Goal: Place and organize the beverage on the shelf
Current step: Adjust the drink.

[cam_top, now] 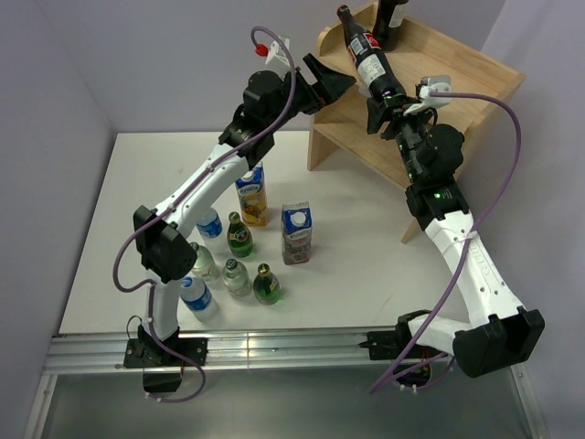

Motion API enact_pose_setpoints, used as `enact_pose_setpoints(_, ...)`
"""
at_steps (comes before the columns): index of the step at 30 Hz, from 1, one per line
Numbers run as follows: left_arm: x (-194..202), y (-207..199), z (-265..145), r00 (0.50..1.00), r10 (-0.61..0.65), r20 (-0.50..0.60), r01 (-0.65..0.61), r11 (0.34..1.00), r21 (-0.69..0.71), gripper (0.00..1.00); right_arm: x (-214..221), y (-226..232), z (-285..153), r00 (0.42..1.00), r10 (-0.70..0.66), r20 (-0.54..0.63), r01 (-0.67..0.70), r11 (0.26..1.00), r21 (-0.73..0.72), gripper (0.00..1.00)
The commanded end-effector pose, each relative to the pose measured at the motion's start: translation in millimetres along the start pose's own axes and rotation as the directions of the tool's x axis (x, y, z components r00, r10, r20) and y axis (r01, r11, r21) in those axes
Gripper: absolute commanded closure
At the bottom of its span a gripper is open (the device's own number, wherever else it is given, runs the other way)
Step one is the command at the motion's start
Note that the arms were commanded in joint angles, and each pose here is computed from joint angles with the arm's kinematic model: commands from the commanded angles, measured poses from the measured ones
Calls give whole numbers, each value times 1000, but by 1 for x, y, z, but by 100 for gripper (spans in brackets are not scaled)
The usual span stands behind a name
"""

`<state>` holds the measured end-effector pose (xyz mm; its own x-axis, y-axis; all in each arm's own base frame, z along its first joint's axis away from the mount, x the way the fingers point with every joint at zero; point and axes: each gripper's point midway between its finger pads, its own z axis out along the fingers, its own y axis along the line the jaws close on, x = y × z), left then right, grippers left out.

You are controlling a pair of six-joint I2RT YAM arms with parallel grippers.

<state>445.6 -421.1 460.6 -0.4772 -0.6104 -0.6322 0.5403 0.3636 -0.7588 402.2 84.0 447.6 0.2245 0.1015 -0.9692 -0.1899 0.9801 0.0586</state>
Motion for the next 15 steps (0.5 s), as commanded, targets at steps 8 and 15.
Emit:
enact_pose_setpoints(8,-19,-75,-5,998,-55,29,44,950,308,1,41,-25,2,996,4,-88,4,996,86,100)
enact_pose_setpoints(15,-22,-79,4,997,-79,26,66,943,325,1,48,-23,0,996,-4,-86,10,998,70,100)
